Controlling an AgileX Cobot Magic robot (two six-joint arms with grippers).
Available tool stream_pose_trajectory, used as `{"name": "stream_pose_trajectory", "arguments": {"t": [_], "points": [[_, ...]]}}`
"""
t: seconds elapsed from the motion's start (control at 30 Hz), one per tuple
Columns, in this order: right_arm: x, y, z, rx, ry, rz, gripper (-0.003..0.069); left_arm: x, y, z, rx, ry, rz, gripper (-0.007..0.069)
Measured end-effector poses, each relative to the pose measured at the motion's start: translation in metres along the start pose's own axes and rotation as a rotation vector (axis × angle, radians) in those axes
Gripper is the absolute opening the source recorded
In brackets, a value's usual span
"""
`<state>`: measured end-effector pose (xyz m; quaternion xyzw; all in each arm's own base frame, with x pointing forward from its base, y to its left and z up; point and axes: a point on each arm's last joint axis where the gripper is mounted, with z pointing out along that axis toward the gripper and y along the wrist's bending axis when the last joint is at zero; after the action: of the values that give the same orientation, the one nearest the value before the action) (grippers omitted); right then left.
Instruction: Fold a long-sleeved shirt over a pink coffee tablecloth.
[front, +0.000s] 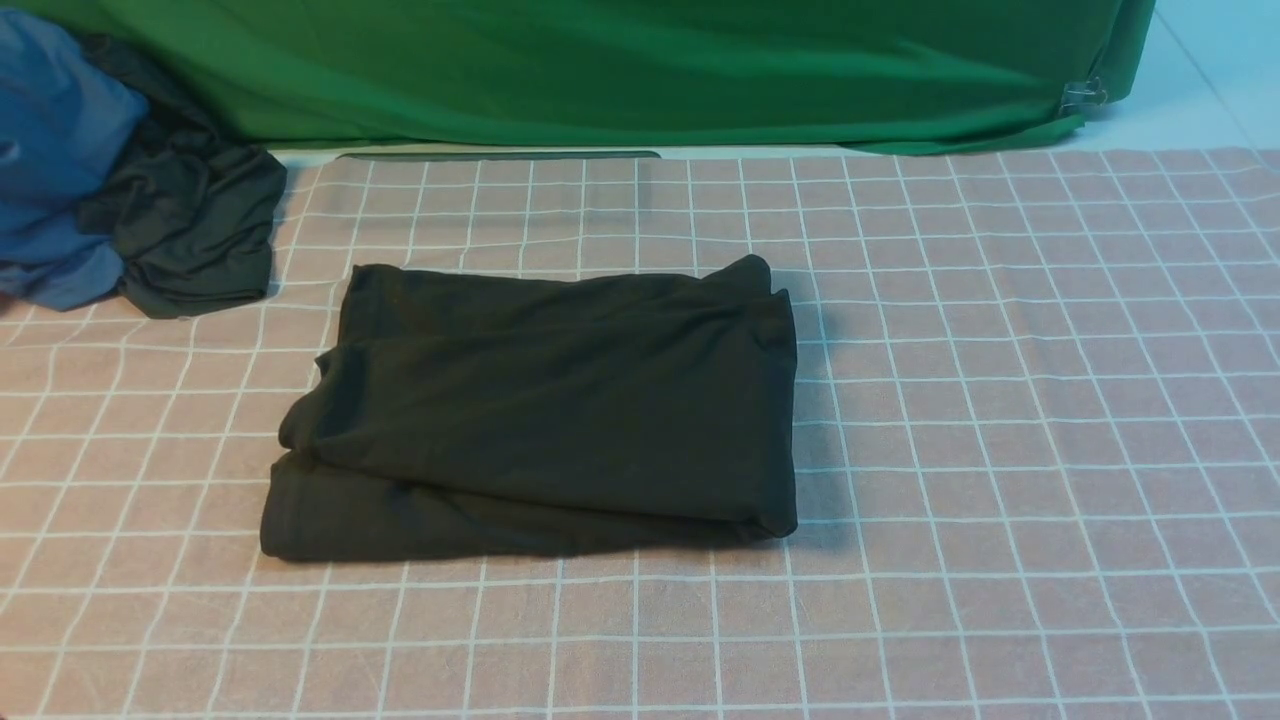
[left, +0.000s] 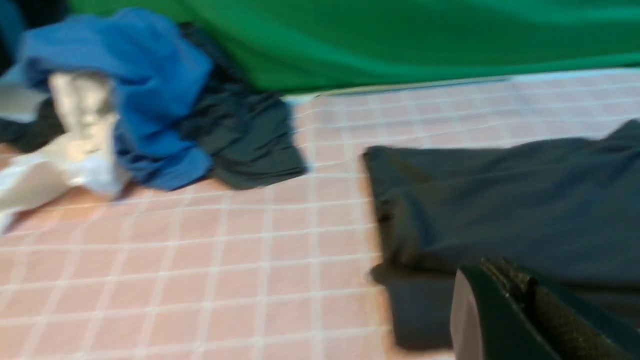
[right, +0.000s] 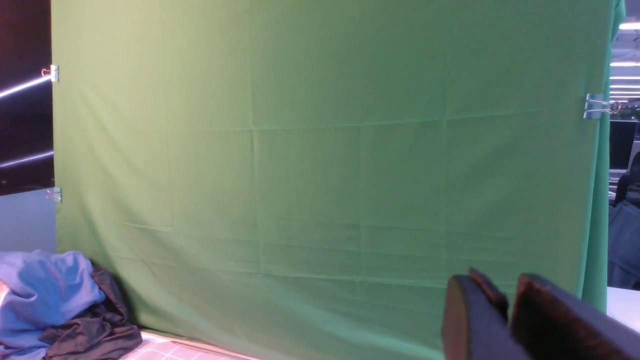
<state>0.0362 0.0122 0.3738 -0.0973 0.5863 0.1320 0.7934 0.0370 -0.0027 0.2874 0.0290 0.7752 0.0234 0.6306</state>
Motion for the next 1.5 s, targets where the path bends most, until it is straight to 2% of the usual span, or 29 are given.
{"name": "stream_pose_trajectory", "arguments": {"t": [0.13,0.2,0.5,1.5], "points": [[0.000,0.000,0.000,0.000,0.000,0.000,0.0183,-0.001,0.000,0.010,0.030,-0.193,-0.221,0.0015],[0.000,0.000,0.000,0.000,0.000,0.000,0.0185,0.009,0.000,0.014,0.024,-0.218,-0.266,0.0015],[0.000,0.000,0.000,0.000,0.000,0.000,0.0196,0.091,-0.005,0.038,0.006,-0.046,-0.302,0.0015],[0.000,0.000,0.000,0.000,0.001,-0.004,0.0217,0.092,-0.005,0.038,0.002,-0.044,-0.250,0.0015]]}}
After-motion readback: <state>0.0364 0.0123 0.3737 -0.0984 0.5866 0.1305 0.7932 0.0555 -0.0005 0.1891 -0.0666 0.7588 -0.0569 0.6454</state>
